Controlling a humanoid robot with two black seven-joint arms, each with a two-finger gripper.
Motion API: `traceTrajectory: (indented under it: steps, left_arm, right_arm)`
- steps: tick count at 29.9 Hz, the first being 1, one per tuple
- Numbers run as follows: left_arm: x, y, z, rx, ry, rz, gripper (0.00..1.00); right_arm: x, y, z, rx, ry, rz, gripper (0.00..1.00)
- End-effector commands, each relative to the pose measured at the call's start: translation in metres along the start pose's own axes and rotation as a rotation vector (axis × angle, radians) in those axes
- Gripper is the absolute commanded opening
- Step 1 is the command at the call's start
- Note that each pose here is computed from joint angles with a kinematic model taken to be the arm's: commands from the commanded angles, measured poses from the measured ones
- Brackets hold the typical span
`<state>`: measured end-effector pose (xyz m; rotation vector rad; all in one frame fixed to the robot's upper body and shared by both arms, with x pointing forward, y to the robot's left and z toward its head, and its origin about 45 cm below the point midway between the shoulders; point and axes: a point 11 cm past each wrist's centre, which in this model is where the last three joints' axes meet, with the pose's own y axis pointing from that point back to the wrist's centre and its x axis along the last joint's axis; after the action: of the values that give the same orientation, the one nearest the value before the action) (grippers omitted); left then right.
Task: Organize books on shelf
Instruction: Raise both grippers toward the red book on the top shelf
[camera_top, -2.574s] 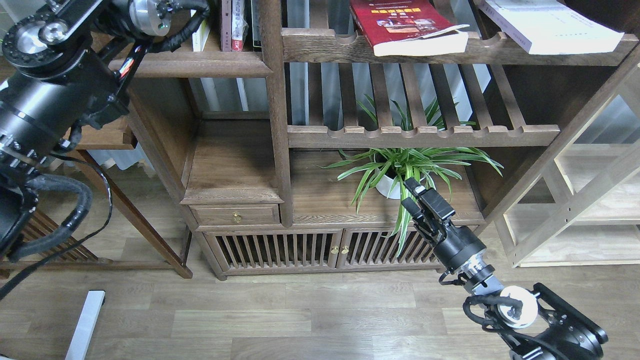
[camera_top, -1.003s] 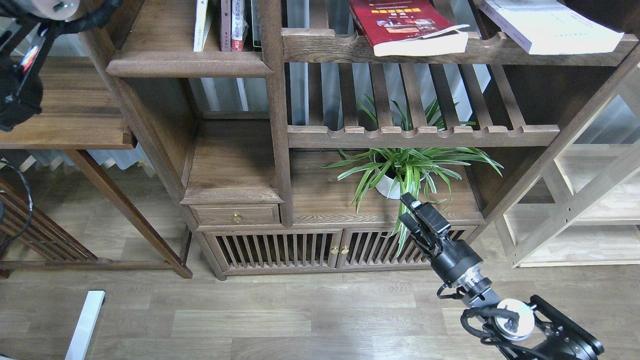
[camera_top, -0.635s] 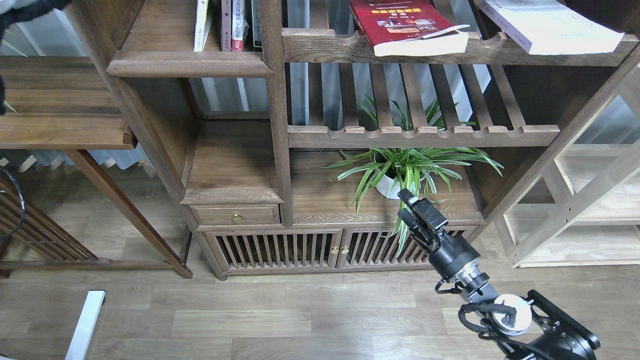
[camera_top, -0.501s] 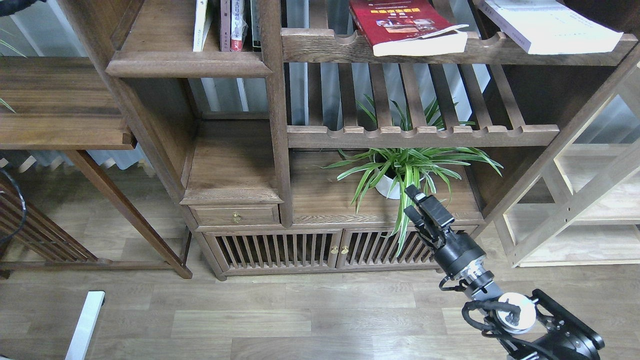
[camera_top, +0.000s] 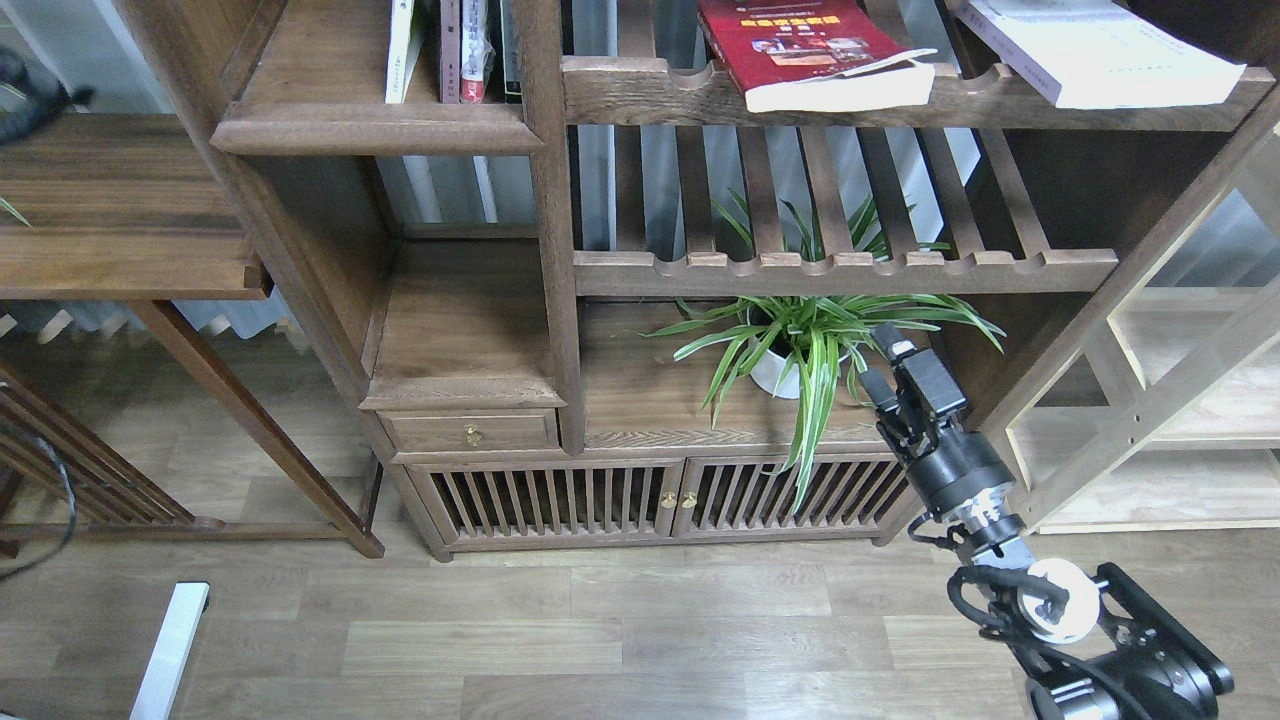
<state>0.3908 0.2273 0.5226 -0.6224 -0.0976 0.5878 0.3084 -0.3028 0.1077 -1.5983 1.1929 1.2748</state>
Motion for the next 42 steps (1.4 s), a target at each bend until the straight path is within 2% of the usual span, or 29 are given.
traceTrajectory:
  steps: [1,6,10,15,24,26,32,42]
  left_arm:
    - [0.004,0.017,-0.017,-0.024,0.12,0.01,0.5]
    - [0.008,0.036,-0.056,-0.06,0.338,0.071,0.53]
    - [0.009,0.062,-0.094,-0.049,0.441,0.144,0.62]
    - [0.003,0.071,-0.126,-0.053,0.534,0.186,0.82]
    - [-0.033,0.088,-0.201,-0.043,0.754,0.254,0.93]
    - [-0.037,0.091,-0.214,-0.018,0.779,0.267,0.98]
    - [-0.052,0.092,-0.246,0.061,0.833,0.274,0.98]
    - [-0.051,0.1,-0.27,0.125,0.85,0.316,0.98]
  right_arm:
    - [-0.013,-0.007,0.0,0.047,-0.04,-0.053,0.98]
    - [-0.028,-0.014,0.004,0.065,-0.067,-0.106,0.99]
    - [-0.045,-0.033,0.011,0.056,-0.085,-0.161,0.98]
    - [-0.06,-0.049,0.018,0.032,-0.082,-0.206,0.98]
    - [-0.083,-0.066,0.007,0.016,-0.021,-0.263,0.98]
    - [-0.091,-0.071,0.005,0.011,-0.005,-0.28,0.98]
    - [-0.115,-0.084,-0.015,0.013,0.054,-0.332,0.98]
    - [-0.16,-0.106,-0.017,0.004,0.073,-0.42,0.98]
